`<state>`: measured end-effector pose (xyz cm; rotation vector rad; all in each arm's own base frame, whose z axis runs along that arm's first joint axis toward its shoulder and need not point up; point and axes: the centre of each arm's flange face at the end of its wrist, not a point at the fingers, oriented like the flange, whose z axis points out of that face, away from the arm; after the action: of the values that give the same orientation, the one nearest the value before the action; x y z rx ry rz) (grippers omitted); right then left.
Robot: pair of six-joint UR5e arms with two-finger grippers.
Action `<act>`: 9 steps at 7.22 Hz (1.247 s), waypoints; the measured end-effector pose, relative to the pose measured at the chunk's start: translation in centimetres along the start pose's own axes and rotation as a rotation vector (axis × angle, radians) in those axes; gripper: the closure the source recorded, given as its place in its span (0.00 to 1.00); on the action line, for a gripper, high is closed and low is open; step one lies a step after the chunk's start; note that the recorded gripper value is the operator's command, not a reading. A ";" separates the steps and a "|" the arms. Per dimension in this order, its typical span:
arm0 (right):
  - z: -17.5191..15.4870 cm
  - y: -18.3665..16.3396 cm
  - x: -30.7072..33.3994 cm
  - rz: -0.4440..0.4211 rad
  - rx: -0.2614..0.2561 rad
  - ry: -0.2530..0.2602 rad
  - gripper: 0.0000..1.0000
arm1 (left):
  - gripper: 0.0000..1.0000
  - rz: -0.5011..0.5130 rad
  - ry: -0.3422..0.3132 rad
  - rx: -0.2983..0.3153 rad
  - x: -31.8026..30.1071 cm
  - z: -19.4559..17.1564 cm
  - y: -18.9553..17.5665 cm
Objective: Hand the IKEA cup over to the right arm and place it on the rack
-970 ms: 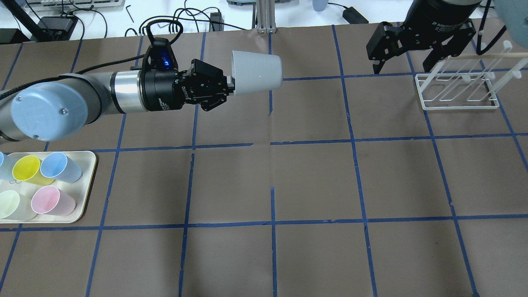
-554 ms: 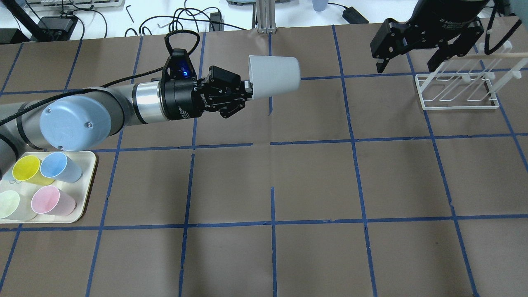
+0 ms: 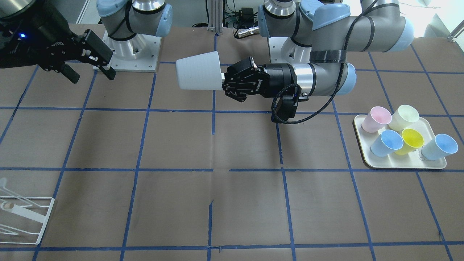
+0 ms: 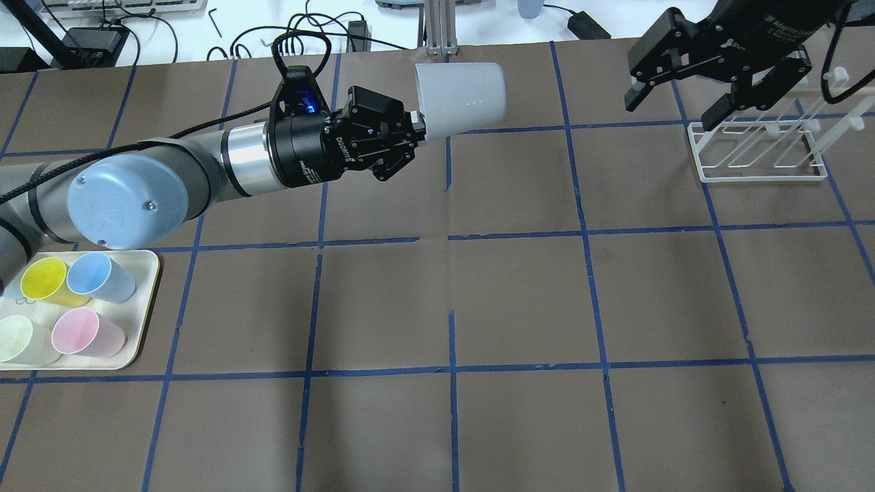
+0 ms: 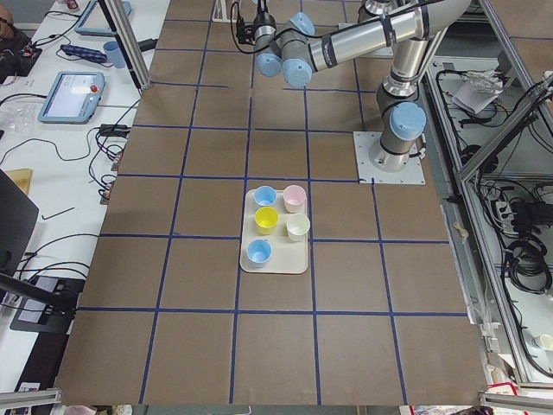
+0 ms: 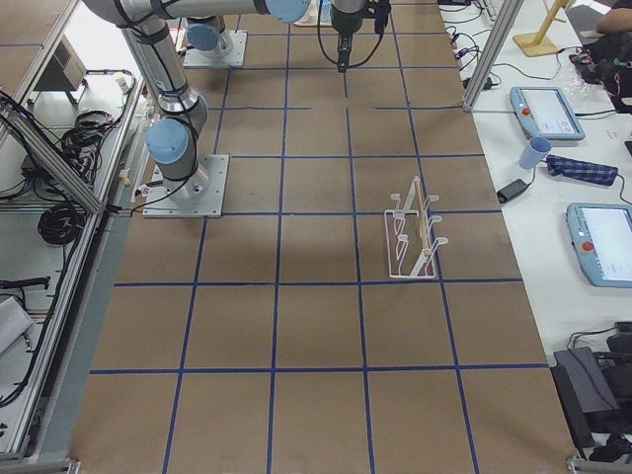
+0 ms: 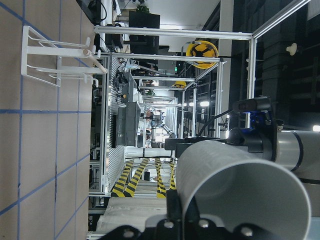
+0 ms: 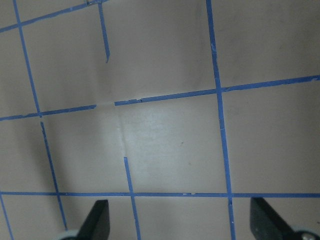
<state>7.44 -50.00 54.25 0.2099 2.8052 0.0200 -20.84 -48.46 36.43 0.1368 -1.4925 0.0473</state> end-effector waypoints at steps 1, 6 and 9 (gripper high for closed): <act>-0.7 -0.3 1.4 0.048 -0.004 -0.061 0.00 | 1.00 -0.001 0.003 0.002 0.1 0.0 0.0; -1.7 -0.1 9.3 0.379 -0.145 -0.551 0.00 | 1.00 -0.009 0.021 -0.022 -0.3 1.9 0.7; -0.3 0.6 10.0 0.486 -0.208 -0.738 0.00 | 1.00 -0.009 0.036 -0.053 -0.5 4.0 1.6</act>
<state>-1.96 -47.89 51.33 0.6837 1.9515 0.2831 -25.02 -47.35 36.29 0.0992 -1.4562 0.0028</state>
